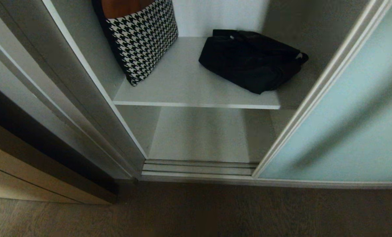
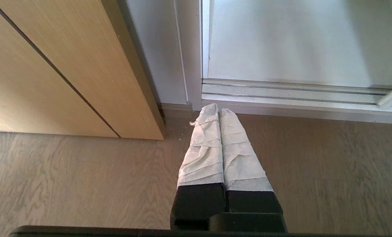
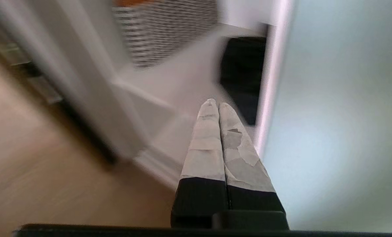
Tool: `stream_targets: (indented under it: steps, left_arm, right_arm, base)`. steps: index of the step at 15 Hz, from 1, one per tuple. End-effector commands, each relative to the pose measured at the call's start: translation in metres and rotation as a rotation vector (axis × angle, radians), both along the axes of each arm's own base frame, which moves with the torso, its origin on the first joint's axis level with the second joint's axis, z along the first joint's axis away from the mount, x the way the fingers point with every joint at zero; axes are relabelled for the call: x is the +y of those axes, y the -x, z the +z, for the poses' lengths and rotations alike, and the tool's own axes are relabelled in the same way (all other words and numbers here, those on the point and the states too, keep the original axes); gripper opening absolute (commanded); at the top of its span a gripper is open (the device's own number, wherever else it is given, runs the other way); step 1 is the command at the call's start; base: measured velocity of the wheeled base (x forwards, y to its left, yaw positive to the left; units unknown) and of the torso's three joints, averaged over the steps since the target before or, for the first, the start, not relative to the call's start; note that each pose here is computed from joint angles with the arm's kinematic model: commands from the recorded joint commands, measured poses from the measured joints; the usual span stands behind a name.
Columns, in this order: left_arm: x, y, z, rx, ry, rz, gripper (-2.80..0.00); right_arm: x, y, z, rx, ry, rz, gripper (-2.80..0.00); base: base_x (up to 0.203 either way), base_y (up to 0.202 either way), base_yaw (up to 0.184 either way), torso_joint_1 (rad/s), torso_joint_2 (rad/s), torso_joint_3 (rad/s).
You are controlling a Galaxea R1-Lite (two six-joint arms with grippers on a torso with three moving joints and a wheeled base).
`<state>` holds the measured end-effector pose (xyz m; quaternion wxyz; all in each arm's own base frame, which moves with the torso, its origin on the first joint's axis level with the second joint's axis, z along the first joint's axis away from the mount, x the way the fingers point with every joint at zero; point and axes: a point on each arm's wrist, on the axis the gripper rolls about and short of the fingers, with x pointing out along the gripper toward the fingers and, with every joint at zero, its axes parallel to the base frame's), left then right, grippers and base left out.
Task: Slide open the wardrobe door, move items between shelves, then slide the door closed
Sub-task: Close the door
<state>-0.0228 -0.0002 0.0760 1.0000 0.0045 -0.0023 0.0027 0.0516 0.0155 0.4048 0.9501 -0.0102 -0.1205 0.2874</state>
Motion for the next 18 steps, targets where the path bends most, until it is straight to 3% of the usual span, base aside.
stream_targets:
  steps: [1, 6, 10, 12, 16, 18]
  left_arm:
    - [0.000, 0.000, 0.000, 0.002, 0.000, 0.001, -2.80]
    - [0.000, 0.000, 0.000, 0.002, 0.000, 0.001, -2.80]
    - [0.000, 0.000, 0.000, 0.002, 0.000, 0.001, -2.80]
    - [0.000, 0.000, 0.000, 0.002, 0.000, 0.001, -2.80]
    - [0.000, 0.000, 0.000, 0.002, 0.000, 0.001, -2.80]
    - [0.000, 0.000, 0.000, 0.002, 0.000, 0.001, -2.80]
  right_arm:
    - [-0.003, 0.041, -0.012, -0.061, -0.002, 0.073, -2.80]
    - [-0.005, 0.055, -0.052, 0.016, -0.001, 0.085, -2.80]
    - [-0.008, 0.061, -0.047, 0.117, -0.053, 0.013, -2.80]
    - [-0.011, 0.065, -0.027, 0.198, -0.146, -0.014, -2.80]
    - [-0.014, 0.068, 0.028, 0.346, -0.389, 0.056, -2.80]
    - [-0.009, 0.051, 0.043, 0.432, -0.426, 0.111, -2.80]
  base:
    - [0.000, 0.000, 0.000, 0.000, 0.00, 0.000]
    - [0.000, 0.000, 0.000, 0.000, 0.00, 0.000]
    - [0.000, 0.000, 0.000, 0.000, 0.00, 0.000]
    - [0.000, 0.000, 0.000, 0.000, 0.00, 0.000]
    - [0.000, 0.000, 0.000, 0.000, 0.00, 0.000]
    - [0.000, 0.000, 0.000, 0.000, 0.00, 0.000]
